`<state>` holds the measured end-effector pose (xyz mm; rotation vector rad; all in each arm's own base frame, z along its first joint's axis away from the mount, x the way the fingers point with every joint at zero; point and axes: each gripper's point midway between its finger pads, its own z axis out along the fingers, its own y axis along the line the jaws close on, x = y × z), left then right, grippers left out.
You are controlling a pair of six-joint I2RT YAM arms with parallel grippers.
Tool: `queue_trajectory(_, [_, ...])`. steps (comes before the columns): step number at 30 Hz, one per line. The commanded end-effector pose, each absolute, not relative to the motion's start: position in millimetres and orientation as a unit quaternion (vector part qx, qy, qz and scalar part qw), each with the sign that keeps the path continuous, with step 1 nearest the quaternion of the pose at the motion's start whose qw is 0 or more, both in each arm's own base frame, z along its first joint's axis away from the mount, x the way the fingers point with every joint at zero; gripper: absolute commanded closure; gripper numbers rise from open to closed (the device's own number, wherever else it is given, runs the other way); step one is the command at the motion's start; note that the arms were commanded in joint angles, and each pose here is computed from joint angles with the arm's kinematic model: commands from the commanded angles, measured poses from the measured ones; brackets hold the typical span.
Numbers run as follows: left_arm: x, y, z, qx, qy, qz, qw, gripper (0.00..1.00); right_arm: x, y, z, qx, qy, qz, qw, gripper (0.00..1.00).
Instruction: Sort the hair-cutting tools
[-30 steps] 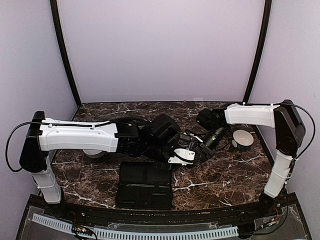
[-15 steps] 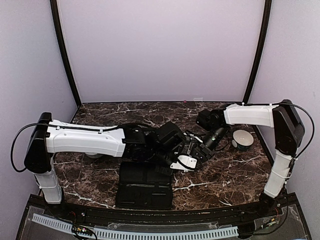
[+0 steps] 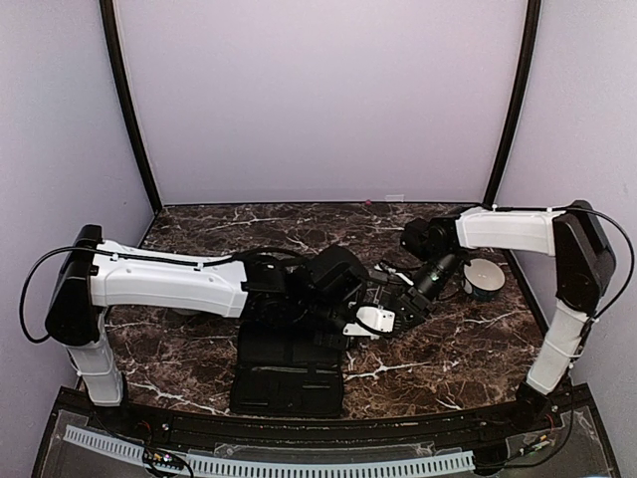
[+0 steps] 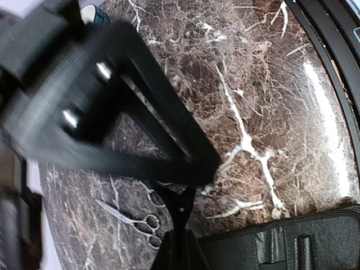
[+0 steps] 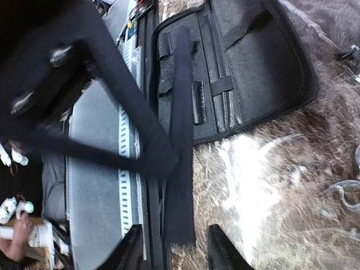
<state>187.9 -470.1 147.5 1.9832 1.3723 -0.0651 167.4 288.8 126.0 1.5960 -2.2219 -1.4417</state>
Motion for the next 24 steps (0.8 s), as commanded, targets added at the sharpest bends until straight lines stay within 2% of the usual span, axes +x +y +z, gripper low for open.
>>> queue_trajectory(1, [184, -461, 171, 0.728, 0.558, -0.077, 0.390, 1.00, 178, 273, 144, 0.521, -0.725, -0.450, -0.028, 0.58])
queue_trajectory(7, [174, -435, 168, 0.712, 0.578, -0.119, 0.380, 1.00, 185, 260, 137, 0.532, -0.729, -0.427, -0.058, 0.54])
queue_trajectory(13, [161, -410, 164, 0.685, 0.586, -0.172, 0.397, 1.00, 193, 268, 123, 0.529, -0.719, -0.436, -0.113, 0.54])
queue_trajectory(17, [156, -404, 158, 0.670, 0.587, -0.190, 0.412, 1.00, 194, 269, 112, 0.533, -0.721, -0.428, -0.113, 0.58])
queue_trajectory(24, [155, -406, 146, 0.662, 0.582, -0.203, 0.427, 1.00, 197, 259, 102, 0.541, -0.734, -0.388, -0.133, 0.58])
